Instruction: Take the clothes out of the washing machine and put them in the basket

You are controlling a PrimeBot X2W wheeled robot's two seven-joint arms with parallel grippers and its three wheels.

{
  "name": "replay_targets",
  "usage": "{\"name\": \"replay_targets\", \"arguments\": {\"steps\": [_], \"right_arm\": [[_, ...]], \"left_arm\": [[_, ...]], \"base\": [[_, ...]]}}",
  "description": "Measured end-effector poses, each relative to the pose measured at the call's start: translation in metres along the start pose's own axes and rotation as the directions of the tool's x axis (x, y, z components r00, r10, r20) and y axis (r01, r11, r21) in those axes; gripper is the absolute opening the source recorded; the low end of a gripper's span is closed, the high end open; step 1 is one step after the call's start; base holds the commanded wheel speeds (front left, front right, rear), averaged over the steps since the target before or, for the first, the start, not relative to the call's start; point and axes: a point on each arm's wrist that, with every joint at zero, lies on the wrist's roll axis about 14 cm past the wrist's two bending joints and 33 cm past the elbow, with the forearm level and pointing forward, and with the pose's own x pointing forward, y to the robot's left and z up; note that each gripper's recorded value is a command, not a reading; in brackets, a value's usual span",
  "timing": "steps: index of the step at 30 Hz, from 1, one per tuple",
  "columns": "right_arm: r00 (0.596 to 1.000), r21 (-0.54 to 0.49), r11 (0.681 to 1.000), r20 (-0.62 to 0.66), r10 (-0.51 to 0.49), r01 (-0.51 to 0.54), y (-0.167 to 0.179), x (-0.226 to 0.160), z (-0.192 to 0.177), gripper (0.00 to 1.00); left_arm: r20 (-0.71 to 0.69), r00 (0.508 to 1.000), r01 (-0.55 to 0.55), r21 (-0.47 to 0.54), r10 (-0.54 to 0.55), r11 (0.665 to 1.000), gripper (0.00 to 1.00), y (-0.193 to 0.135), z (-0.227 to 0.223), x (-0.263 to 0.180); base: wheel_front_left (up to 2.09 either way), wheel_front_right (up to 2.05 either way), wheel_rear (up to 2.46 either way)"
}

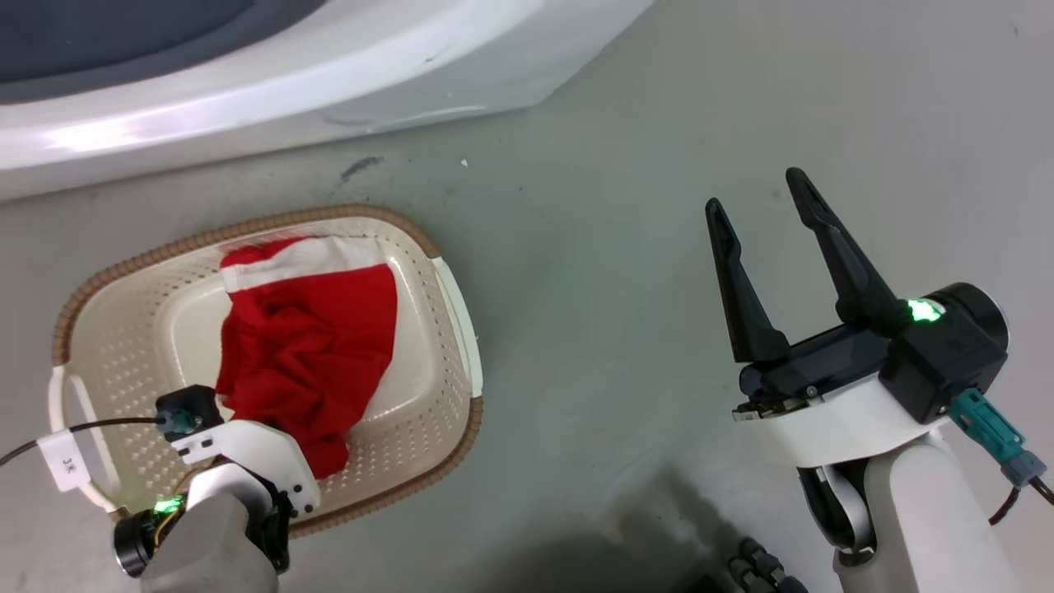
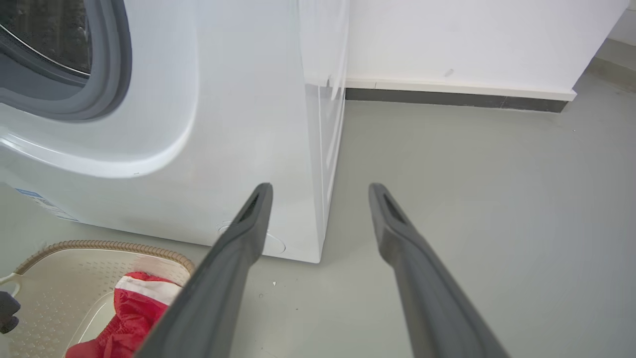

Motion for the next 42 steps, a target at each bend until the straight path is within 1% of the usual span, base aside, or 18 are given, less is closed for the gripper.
{"name": "replay_targets", "arguments": {"steps": [4, 6, 9, 14, 21, 25, 28, 31, 37, 42], "right_arm": [[0.999, -0.007, 1.0, 0.035, 0.006, -0.006, 0.003, -0.003, 0.015, 1.0], [0.999, -0.008, 1.0, 0.049, 0.003, -0.003, 0.003, -0.008, 0.023, 1.0], [0.998, -0.012, 1.0, 0.059, -0.005, 0.005, 0.003, -0.017, 0.032, 1.0], [0.996, -0.026, 1.0, 0.084, -0.005, 0.007, 0.007, -0.033, 0.051, 1.0], [0.992, -0.037, 0.999, 0.124, 0.0, 0.005, 0.014, -0.056, 0.076, 1.0], [0.989, -0.04, 0.999, 0.145, 0.008, -0.002, 0.019, -0.068, 0.087, 1.0], [0.986, -0.038, 0.999, 0.166, 0.009, -0.003, 0.021, -0.075, 0.095, 1.0], [0.983, -0.037, 0.999, 0.181, 0.015, -0.009, 0.024, -0.081, 0.101, 1.0], [0.979, -0.051, 0.998, 0.198, 0.055, -0.046, 0.039, -0.086, 0.109, 1.0], [0.974, -0.062, 0.996, 0.212, 0.079, -0.068, 0.048, -0.09, 0.116, 1.0]], "left_arm": [[0.046, 0.999, 0.023, -0.011, -0.022, 1.0, 1.0, -0.004, 0.011, -0.014], [0.098, 0.994, 0.05, -0.014, -0.049, 0.999, 1.0, -0.01, 0.023, -0.023], [0.173, 0.982, 0.086, -0.021, -0.081, 0.996, 1.0, -0.017, 0.043, -0.04], [0.271, 0.958, 0.102, -0.03, -0.09, 0.994, 1.0, -0.016, 0.063, -0.073], [0.432, 0.895, 0.134, -0.025, -0.11, 0.991, 1.0, -0.016, 0.094, -0.124], [0.547, 0.83, 0.145, -0.029, -0.105, 0.989, 1.0, -0.01, 0.115, -0.156], [0.628, 0.772, 0.154, -0.033, -0.099, 0.987, 1.0, -0.005, 0.129, -0.181], [0.695, 0.712, 0.156, -0.016, -0.101, 0.988, 1.0, -0.002, 0.14, -0.204], [0.83, 0.551, 0.14, 0.005, -0.083, 0.99, 1.0, 0.007, 0.168, -0.258], [0.904, 0.419, 0.118, 0.038, -0.085, 0.992, 1.0, 0.007, 0.182, -0.302]], "base": [[0.0, 0.0, 0.0], [0.0, 0.0, 0.0], [0.0, 0.0, 0.0], [0.0, 0.0, 0.0], [0.0, 0.0, 0.0], [0.0, 0.0, 0.0], [0.0, 0.0, 0.0], [0.0, 0.0, 0.0], [0.0, 0.0, 0.0], [0.0, 0.0, 0.0]]}}
